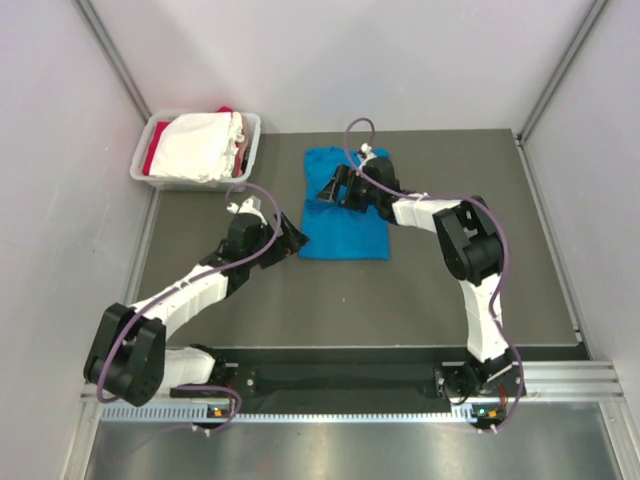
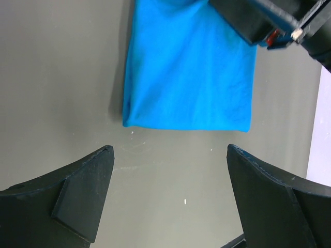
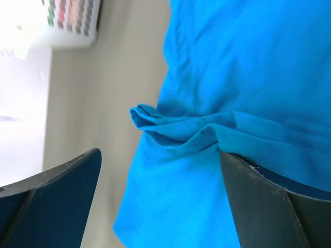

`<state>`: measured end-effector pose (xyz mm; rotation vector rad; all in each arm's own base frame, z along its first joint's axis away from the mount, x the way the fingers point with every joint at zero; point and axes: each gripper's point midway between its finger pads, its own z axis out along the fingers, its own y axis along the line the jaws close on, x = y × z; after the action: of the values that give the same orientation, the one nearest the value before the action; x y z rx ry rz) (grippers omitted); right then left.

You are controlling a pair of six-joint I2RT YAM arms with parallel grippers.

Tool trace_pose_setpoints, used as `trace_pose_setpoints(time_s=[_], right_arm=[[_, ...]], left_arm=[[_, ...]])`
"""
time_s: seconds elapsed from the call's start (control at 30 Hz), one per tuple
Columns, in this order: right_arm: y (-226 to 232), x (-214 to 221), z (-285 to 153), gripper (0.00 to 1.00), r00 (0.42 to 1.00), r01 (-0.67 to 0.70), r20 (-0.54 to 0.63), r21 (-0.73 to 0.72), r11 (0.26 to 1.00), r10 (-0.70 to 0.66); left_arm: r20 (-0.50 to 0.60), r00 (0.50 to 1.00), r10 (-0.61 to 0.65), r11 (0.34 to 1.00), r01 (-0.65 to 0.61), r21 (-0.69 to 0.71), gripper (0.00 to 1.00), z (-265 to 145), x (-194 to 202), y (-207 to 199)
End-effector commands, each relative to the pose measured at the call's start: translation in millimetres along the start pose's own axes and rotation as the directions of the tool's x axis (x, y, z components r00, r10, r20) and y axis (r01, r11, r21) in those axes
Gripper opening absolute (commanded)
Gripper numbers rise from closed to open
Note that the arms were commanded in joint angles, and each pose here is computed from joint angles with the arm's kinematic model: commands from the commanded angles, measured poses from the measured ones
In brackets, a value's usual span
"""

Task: Fold and stack the t-shirts
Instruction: Fold the tshirt

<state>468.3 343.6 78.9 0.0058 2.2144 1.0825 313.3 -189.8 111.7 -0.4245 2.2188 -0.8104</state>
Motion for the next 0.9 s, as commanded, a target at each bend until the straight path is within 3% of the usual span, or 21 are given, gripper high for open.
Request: trace_pose_setpoints(time_s=[0.0, 0.17, 0.3, 0.57, 0.7, 0.87], right_arm=[[-3.1, -37.1, 7.4, 0.98, 0.992, -0.027, 0.122, -0.057, 0.998, 0.033], [-14.7, -45.0, 10.1, 0.98, 0.987, -0.055, 0.148, -0.052, 0.997, 0.062], [1.8, -42.6, 8.2, 0.97, 0.99, -0.085, 0.1, -0.143, 0.986, 0.1], [48.3, -55.9, -43.3, 0.97, 0.995, 0.011, 0.099, -0.168, 0.986, 0.006], [69.5, -63.1, -54.2, 0.98, 0.994, 0.015, 0.112, -0.219, 0.976, 0.01], [85.9, -38.7, -28.2, 0.97, 0.998, -0.026, 0.041, -0.273, 0.962, 0.039]], left_arm=[[0.029, 1.0, -0.004, 0.998, 0.002, 0.066, 0.94, 5.1, -7.5, -15.2], [0.025, 1.0, 0.005, 0.997, -0.007, 0.079, 0.94, 13.8, -12.1, -22.0], [0.033, 0.999, 0.029, 0.994, -0.032, 0.105, 0.94, 21.6, -20.6, -33.2], [-0.004, 0.997, 0.083, 0.996, -0.083, 0.037, 0.89, 62.3, -31.6, -32.6], [-0.023, 0.998, 0.058, 0.988, -0.054, 0.147, 0.77, 72.4, -28.2, -52.7], [-0.108, 0.994, 0.022, 0.981, 0.0, 0.194, 0.58, 88.5, 4.2, -50.0]])
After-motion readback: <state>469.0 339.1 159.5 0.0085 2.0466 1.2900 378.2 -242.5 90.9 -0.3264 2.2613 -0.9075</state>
